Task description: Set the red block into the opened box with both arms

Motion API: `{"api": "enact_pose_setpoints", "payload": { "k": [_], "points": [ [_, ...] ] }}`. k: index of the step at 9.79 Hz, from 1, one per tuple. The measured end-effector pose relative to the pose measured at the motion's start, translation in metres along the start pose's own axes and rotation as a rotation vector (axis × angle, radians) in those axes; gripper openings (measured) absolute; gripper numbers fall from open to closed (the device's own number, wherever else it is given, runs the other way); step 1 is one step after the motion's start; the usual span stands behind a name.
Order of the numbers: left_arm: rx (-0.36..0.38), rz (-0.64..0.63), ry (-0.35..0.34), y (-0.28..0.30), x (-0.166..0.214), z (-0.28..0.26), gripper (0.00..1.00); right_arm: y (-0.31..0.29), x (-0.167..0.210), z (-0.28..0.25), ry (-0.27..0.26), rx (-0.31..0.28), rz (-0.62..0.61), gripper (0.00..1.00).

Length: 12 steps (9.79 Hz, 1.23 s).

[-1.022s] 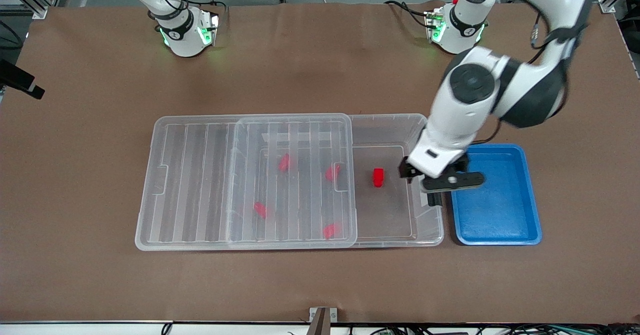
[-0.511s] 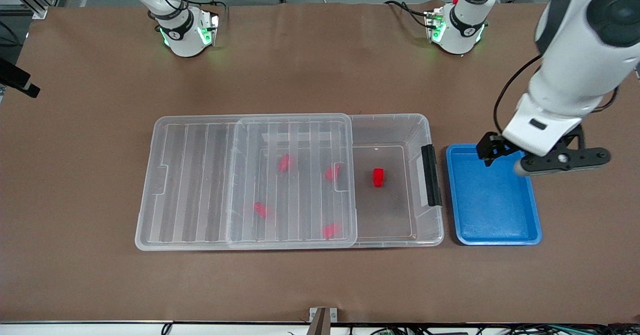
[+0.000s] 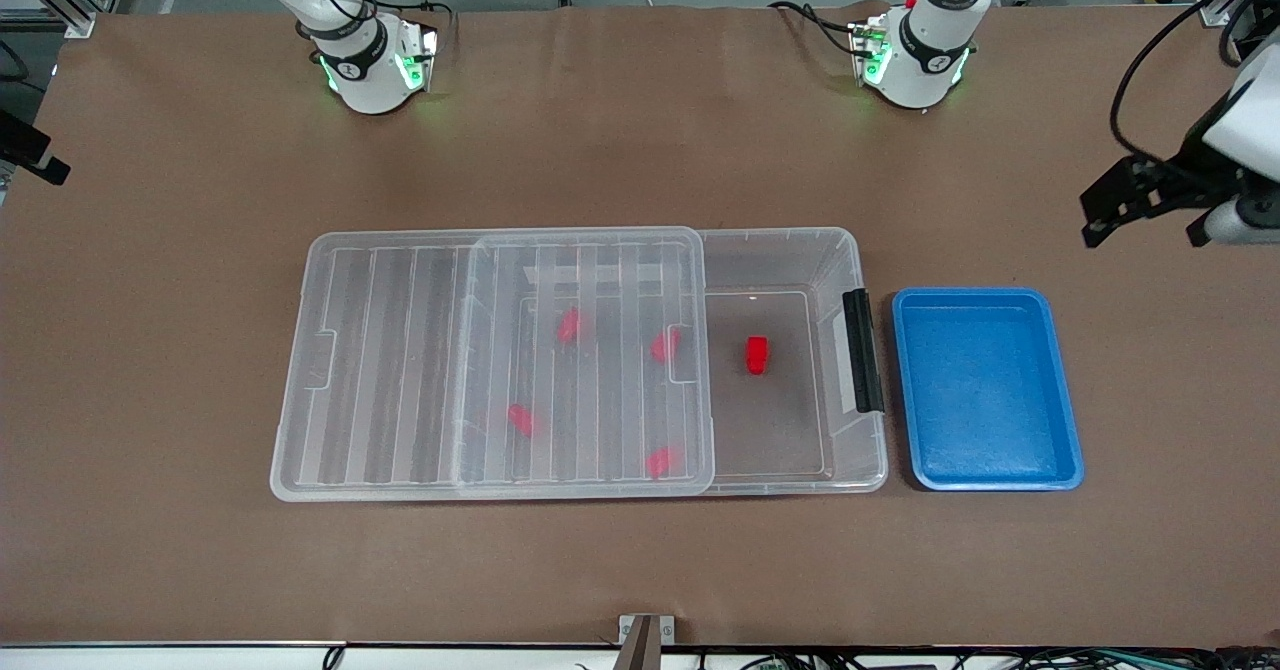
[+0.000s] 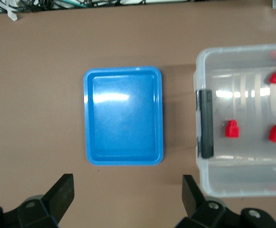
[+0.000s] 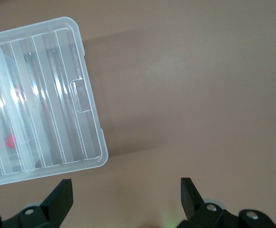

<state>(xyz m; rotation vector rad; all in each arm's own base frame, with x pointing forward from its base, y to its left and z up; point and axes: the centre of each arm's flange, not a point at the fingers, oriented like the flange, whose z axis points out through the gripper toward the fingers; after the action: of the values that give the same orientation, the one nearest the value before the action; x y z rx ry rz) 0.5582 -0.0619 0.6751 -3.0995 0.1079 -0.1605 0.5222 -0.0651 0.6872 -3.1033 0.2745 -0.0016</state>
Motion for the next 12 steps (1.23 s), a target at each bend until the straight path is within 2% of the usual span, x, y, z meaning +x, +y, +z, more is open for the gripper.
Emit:
{"api": "enact_pose_setpoints", "payload": {
  "k": [3,9,11,12],
  "points": [
    [-0.011,0.008,-0.048,-0.007,-0.032,-0.004,1.0,0.0,0.0,0.0,-0.002,0.0,-0.001,1.0],
    [-0.027,0.026,-0.06,0.004,-0.036,-0.001,1.0,0.0,0.002,0.003,-0.003,-0.001,-0.009,1.0],
    [-0.028,0.027,-0.06,0.005,-0.034,0.002,1.0,-0.003,0.024,0.037,-0.022,0.0,-0.126,0.99],
    [-0.028,0.03,-0.059,0.008,-0.034,0.003,1.0,-0.005,0.044,0.077,-0.035,0.008,-0.185,0.82]
  ]
}}
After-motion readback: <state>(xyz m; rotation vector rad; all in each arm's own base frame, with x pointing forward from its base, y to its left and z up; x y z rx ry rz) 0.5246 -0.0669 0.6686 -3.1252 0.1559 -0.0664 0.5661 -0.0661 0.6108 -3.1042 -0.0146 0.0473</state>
